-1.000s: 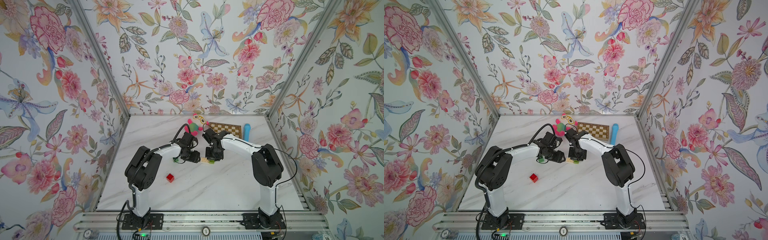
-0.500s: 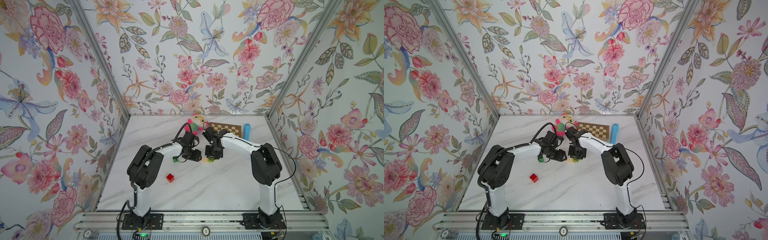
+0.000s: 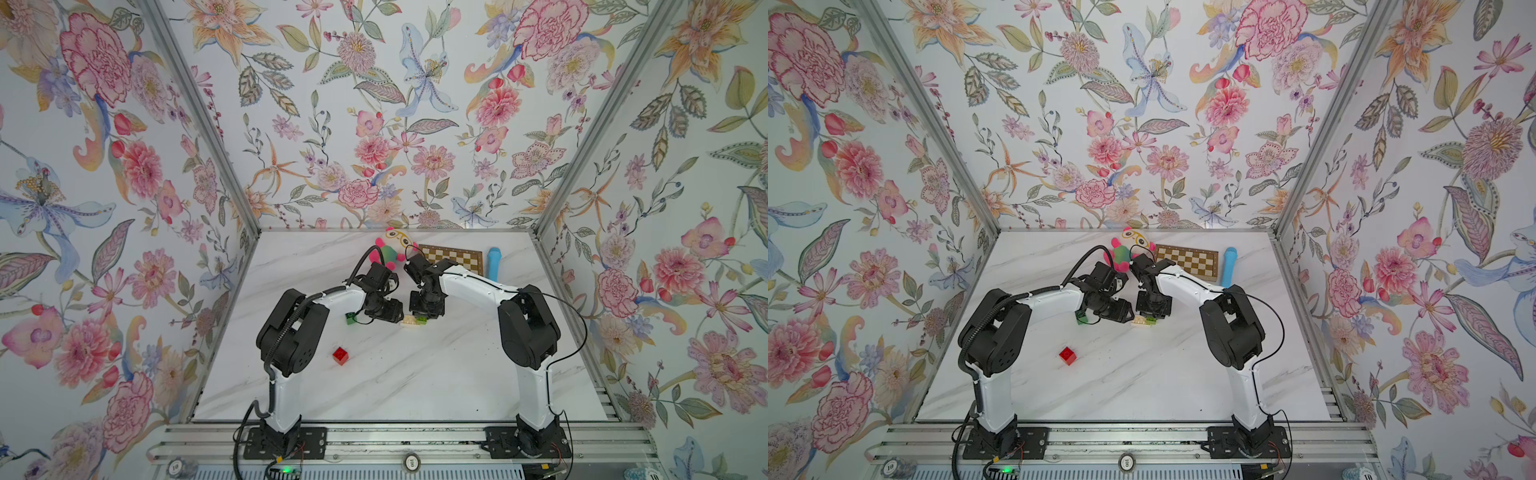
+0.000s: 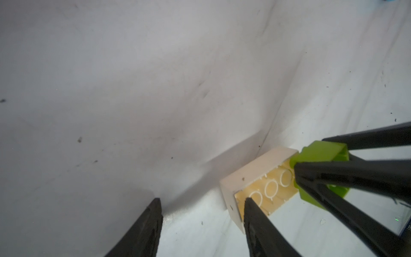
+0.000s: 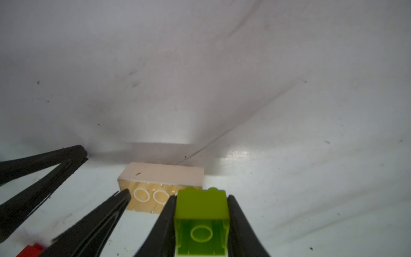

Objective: Assemble the letter r with lego
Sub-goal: Assemble the lego brick with the lego brick.

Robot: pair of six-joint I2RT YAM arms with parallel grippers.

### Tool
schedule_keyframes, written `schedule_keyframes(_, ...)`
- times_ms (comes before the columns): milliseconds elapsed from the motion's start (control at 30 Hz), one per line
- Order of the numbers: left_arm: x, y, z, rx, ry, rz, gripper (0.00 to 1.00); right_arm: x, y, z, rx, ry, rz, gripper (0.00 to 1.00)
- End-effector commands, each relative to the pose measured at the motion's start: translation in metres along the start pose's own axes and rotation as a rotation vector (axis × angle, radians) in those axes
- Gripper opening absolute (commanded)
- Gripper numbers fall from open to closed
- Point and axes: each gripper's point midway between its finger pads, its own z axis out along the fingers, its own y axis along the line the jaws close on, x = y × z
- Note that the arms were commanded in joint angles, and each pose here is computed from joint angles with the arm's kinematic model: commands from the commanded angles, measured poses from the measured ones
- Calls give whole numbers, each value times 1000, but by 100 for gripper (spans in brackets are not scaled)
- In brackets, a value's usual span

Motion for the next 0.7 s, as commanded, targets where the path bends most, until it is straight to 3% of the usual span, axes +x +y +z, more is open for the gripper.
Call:
schedule_keyframes(0,1,0,4,-1,22,14,61,11,-11,9,44,49,-20,29)
schedule_keyframes(667,0,-4,-4,8,8,8,61,13,-18,8,83,55,-39,29)
